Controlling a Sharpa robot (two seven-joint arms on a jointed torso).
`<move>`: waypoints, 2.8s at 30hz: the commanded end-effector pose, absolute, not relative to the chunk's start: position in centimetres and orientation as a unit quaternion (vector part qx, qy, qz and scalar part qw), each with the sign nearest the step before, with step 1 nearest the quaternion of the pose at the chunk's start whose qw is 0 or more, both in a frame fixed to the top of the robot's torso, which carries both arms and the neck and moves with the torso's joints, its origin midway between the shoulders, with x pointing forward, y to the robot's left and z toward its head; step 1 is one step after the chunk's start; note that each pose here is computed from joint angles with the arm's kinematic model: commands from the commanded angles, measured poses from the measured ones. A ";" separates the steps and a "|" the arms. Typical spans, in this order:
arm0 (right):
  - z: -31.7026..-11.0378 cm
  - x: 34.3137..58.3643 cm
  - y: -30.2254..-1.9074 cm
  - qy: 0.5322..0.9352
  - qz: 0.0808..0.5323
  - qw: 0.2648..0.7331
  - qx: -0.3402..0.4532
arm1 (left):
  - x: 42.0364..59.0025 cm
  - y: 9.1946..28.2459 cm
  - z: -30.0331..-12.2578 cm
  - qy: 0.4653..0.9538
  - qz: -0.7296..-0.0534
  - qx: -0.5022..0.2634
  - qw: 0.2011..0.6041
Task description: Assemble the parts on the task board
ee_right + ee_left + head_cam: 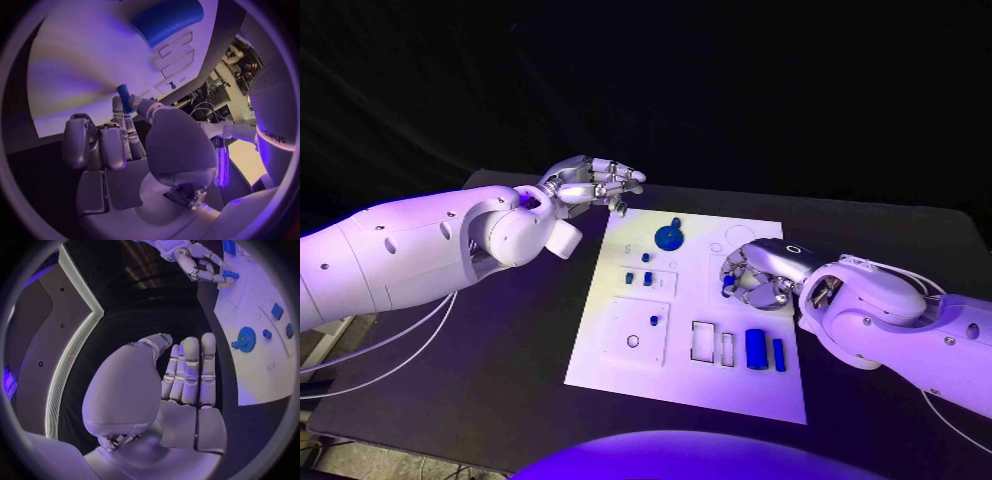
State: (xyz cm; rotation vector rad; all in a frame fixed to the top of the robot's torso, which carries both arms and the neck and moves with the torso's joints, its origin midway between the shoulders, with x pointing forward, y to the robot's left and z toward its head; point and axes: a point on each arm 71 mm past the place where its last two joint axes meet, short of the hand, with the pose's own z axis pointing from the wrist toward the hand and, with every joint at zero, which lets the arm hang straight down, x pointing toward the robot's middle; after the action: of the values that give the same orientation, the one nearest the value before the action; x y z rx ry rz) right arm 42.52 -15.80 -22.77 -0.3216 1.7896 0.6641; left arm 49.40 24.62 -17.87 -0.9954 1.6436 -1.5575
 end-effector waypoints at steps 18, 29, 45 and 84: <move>-18.9 40.0 -13.2 0.704 0.368 0.592 -0.137 | 49.5 24.2 -17.9 0.631 -0.601 -0.374 0.317; -20.1 37.6 -7.4 0.689 0.435 0.554 -0.170 | 49.8 23.7 -18.0 0.630 -0.603 -0.372 0.318; -23.8 35.7 -3.7 0.706 0.458 0.505 -0.192 | 50.0 22.9 -18.1 0.631 -0.606 -0.369 0.313; -25.9 35.7 -2.9 0.728 0.393 0.512 -0.233 | 49.9 22.9 -18.1 0.635 -0.606 -0.368 0.307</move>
State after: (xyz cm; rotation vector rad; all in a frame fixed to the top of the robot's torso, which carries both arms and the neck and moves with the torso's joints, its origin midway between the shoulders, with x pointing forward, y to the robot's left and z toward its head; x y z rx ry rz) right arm 35.73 -2.90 -25.65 -0.5342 1.7452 0.9876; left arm 49.98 23.15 -18.19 -0.9857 1.6706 -1.5798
